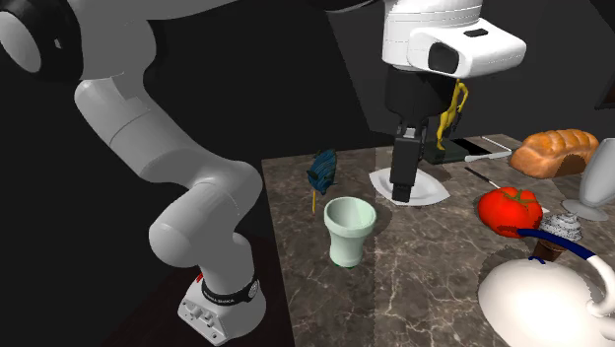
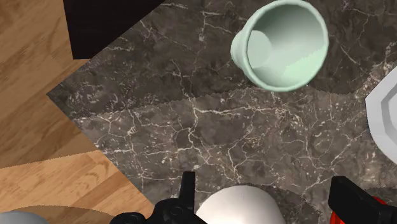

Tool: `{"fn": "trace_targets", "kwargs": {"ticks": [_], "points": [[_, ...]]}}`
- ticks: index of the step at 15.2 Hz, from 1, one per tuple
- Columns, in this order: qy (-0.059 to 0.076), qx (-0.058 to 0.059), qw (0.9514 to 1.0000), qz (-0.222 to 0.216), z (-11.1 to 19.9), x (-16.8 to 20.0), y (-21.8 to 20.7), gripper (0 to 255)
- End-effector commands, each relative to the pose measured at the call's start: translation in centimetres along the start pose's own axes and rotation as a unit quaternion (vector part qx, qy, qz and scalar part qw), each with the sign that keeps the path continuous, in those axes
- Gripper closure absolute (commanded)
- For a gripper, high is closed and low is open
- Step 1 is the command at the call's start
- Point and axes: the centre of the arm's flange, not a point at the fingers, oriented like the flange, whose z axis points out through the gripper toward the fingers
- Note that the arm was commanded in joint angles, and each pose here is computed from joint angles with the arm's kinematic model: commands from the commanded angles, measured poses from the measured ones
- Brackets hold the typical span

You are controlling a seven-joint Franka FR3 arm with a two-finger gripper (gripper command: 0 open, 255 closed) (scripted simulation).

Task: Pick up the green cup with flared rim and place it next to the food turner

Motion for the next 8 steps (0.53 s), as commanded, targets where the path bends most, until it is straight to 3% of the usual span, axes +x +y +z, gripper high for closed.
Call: {"fn": "trace_targets", "kwargs": {"ticks": [1, 8], "points": [[0.000, 0.000, 1.0000, 0.000, 0.0, 0.0, 0.0, 0], [-0.021, 0.011, 0.9997, -0.003, 7.9, -4.2, -0.3, 0]]}}
